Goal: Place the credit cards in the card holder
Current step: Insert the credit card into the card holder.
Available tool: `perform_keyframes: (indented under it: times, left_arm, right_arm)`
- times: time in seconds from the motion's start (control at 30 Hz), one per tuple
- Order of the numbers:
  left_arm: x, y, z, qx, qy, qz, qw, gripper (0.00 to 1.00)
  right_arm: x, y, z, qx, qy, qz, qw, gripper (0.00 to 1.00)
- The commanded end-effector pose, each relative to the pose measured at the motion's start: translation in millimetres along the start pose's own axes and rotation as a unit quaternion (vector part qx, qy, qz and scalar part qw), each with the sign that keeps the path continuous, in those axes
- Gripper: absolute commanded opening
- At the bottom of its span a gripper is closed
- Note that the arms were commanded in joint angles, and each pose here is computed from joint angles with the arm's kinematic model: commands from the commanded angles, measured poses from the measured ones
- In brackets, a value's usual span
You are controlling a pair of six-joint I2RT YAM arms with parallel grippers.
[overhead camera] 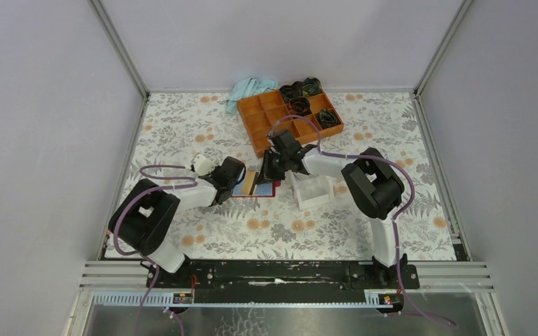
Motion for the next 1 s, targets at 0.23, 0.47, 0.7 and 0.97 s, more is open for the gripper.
perform_keyframes:
  times: [0.23,0.47,0.7,0.97]
  left_arm:
    - [19,27,7,-0.049,0.037,0.052,0.997,0.17]
    - [18,27,7,-0.048,0.033,0.056,0.997,0.17]
    - [20,28,9,-0.049,0.035,0.057,0.997,0.17]
    - [21,28,10,-0.047,0.039,0.054,0.997,0.17]
  right_arm:
    - [-16,-5,2,-0.003,0.083,-0.029,0.996,0.0]
    - [-11,-15,13,-0.009,0.1,-0.011,0.995,0.0]
    - [-18,-10,15,-0.01,0.098,-0.016,0.995,0.0]
    - [-19,-11,21,-0.009,0.106,-0.015,0.994,0.0]
Point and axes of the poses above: each gripper's point midway between its finger pads, its own z axis out along the fingers, its own y axis along the line the jaws close on, x = y × z, the point moved 7 cm from there along -z, back along the fingers, and after that the axes turned 2 degrees about z, right-handed, at the moved point
